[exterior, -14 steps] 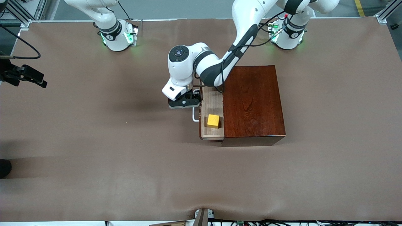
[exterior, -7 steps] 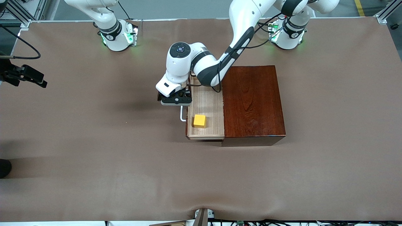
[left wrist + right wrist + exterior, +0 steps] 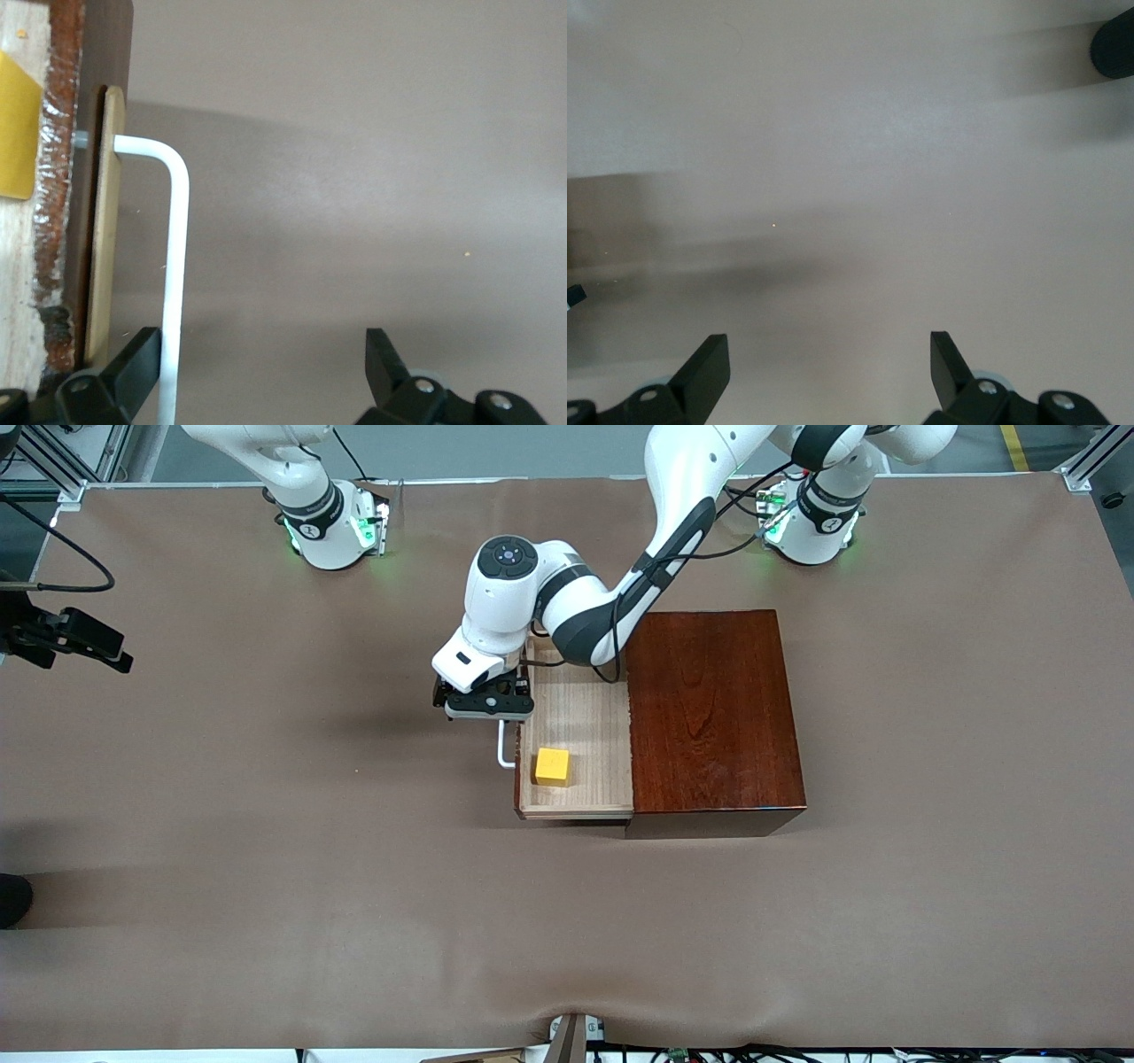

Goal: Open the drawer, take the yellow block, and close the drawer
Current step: 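Pull the drawer open by its handle with the left gripper, then withdraw the left gripper while the right gripper reaches into the drawer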

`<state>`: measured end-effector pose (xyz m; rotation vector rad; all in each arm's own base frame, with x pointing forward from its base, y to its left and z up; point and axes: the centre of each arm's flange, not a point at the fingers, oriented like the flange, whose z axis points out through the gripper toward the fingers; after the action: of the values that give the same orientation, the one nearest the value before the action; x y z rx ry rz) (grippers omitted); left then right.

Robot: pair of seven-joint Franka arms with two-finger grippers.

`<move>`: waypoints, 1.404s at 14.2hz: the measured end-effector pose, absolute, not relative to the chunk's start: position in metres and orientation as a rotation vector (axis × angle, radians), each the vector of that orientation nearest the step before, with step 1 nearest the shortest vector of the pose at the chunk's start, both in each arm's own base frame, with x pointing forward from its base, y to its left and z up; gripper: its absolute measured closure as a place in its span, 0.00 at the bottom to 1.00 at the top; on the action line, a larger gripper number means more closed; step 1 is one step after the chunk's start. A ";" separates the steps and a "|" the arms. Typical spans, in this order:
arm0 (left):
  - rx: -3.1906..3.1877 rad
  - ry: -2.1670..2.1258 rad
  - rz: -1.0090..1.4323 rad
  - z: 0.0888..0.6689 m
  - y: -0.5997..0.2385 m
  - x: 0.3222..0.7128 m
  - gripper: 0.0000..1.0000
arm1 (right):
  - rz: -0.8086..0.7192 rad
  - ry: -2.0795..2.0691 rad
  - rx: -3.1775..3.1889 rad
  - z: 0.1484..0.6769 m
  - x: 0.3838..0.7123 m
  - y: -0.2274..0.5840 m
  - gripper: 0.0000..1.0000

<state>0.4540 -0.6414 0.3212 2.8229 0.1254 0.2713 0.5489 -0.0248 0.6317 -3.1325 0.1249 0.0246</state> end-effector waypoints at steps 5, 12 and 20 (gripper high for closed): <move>2.782 0.132 0.290 0.333 -0.645 0.457 0.00 | 0.025 0.125 -3.133 0.632 0.549 -0.025 0.00; 2.803 0.166 0.284 0.359 -0.633 0.469 0.00 | 0.025 0.126 -3.132 0.632 0.549 -0.025 0.00; 2.713 0.435 0.426 0.467 -0.516 0.577 0.00 | 0.002 0.314 -3.108 0.627 0.555 0.035 0.00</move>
<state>0.5767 -0.5159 0.4665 2.7131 0.4348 0.4255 0.5551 0.0348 0.6271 -3.1077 0.3140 0.0020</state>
